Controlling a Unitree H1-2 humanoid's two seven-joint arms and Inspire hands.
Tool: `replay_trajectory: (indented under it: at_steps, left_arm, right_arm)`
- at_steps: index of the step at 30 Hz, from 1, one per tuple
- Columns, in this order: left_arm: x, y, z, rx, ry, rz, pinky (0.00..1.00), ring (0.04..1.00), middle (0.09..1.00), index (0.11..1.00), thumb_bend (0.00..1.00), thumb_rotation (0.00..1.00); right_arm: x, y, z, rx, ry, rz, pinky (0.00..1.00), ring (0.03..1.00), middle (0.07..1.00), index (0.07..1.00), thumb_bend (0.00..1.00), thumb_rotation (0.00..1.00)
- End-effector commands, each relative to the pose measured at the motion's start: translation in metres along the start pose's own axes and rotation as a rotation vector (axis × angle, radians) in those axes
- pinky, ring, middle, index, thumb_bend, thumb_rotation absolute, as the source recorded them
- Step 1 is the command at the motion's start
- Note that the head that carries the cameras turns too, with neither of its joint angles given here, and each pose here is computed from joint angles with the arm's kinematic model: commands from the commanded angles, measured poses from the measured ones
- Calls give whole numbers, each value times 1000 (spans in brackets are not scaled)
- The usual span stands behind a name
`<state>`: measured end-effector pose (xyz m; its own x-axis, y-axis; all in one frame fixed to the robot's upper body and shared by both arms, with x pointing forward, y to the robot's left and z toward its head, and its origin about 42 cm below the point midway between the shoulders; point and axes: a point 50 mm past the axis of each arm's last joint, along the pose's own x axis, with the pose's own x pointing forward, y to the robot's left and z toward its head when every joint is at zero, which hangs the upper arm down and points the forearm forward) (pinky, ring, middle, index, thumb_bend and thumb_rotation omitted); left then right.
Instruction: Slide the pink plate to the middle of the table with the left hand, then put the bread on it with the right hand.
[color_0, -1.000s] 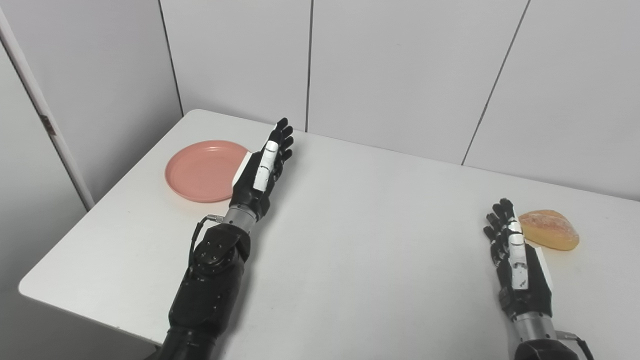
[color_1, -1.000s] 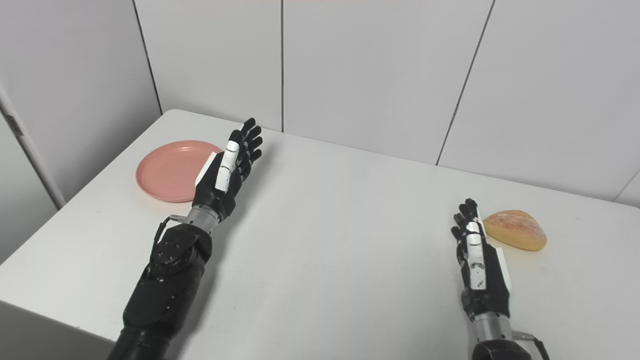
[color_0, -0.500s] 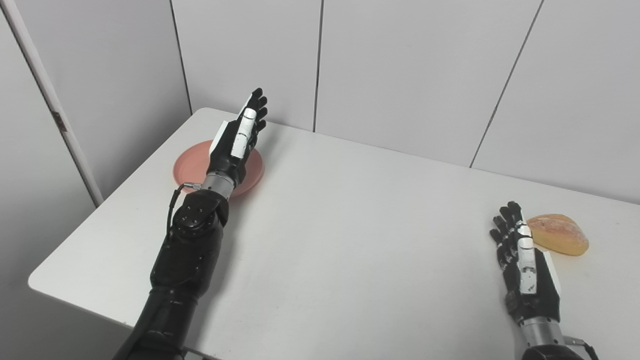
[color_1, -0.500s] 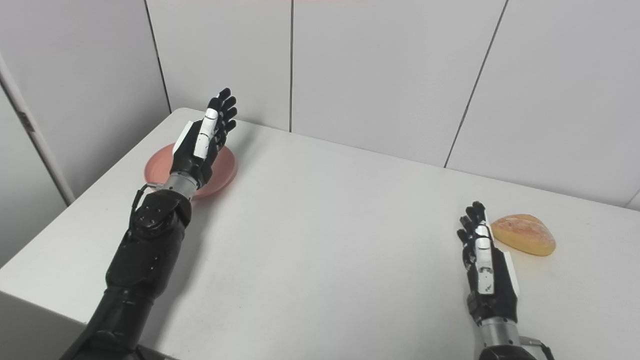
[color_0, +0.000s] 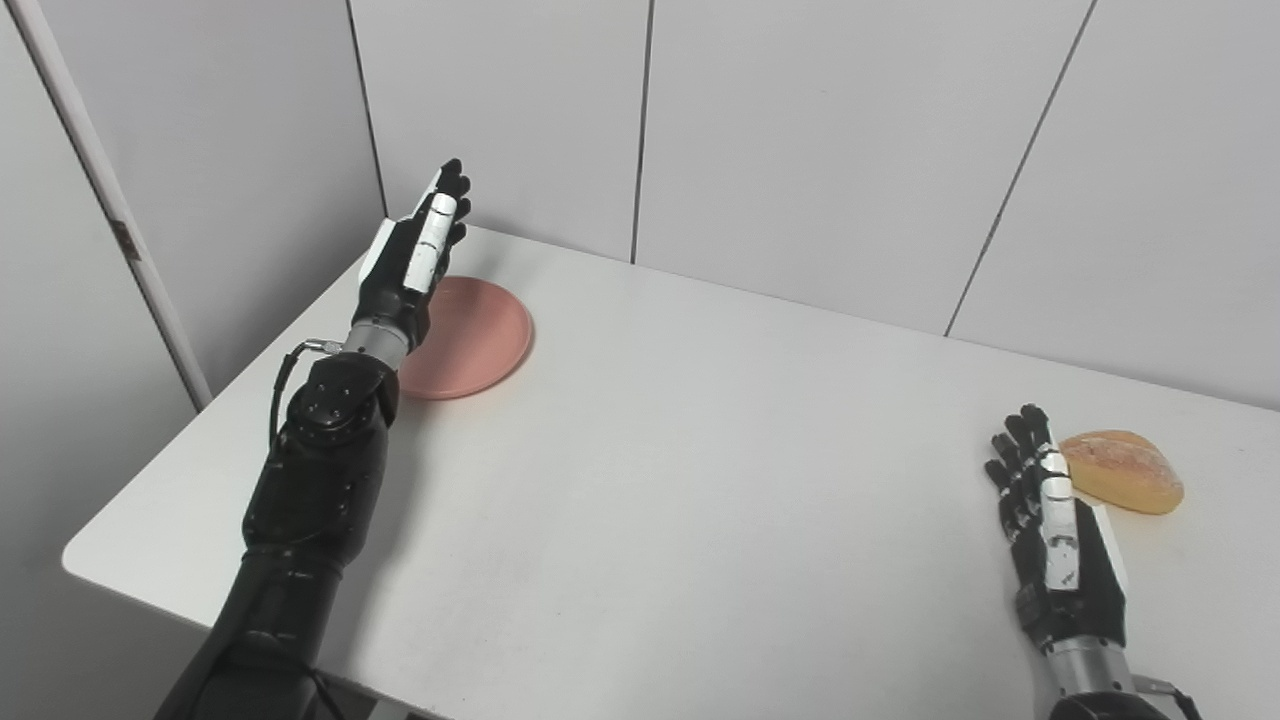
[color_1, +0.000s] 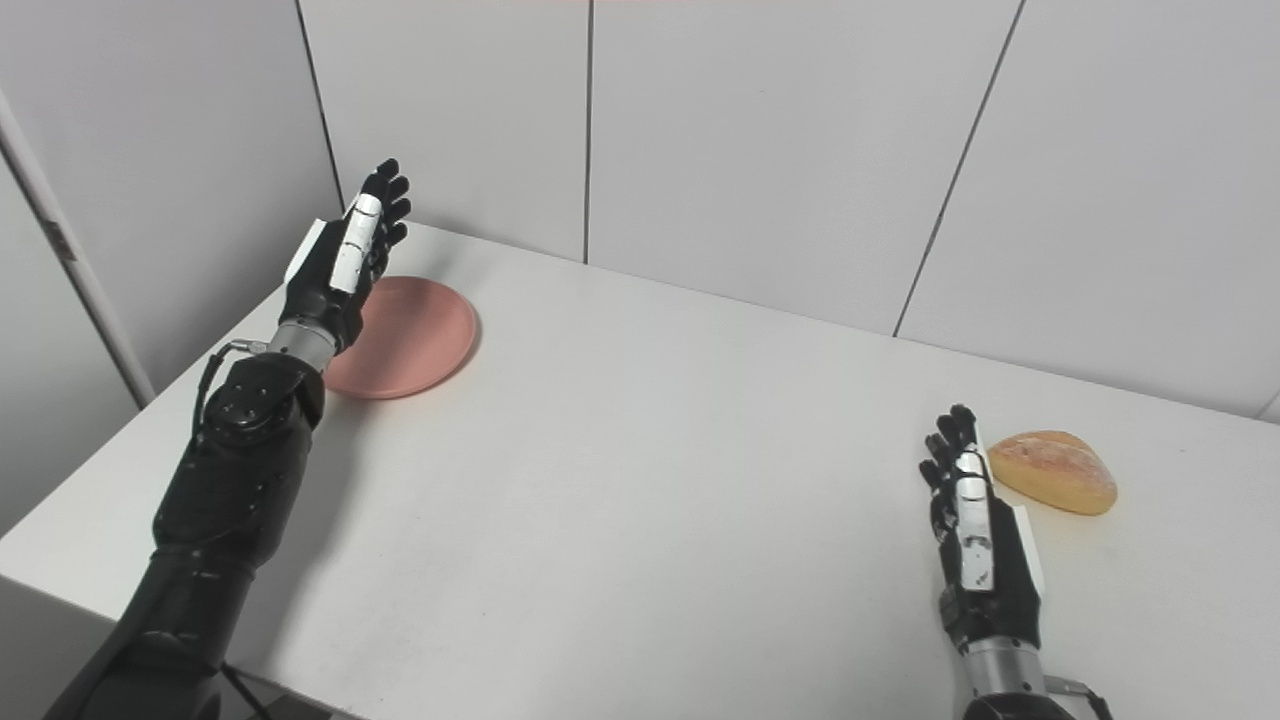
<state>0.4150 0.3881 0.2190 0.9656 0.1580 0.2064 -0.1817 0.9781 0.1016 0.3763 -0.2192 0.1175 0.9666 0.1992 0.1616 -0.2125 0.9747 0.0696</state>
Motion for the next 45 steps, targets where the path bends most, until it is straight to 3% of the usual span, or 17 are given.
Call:
replay_trajectory:
  at_steps: [1, 11, 22, 36, 45]
  left_arm:
    - [21, 12, 34, 33, -88, 8, 992, 989, 990, 993, 750, 1000]
    - [25, 43, 32, 107, -50, 69, 878, 892, 889, 889, 739, 1000]
    - [31, 64, 21, 139, -7, 91, 876, 882, 876, 877, 722, 1000]
    - [33, 80, -8, 121, 12, 131, 871, 864, 859, 851, 741, 1000]
    - [41, 81, -14, 134, -3, 147, 913, 884, 873, 870, 738, 1000]
  right_arm:
    - [-11, -9, -10, 3, 28, -21, 1000, 1000, 1000, 1000, 587, 990]
    - [-10, -16, -4, 18, 16, -34, 1000, 1000, 1000, 1000, 544, 997]
    - [-14, -15, 5, 28, 31, -36, 1000, 1000, 1000, 1000, 465, 1000]
    - [-16, -12, 12, 24, 41, -25, 1000, 1000, 1000, 1000, 459, 1000]
    - [-17, -9, 17, 11, 49, -29, 1000, 1000, 1000, 1000, 469, 1000]
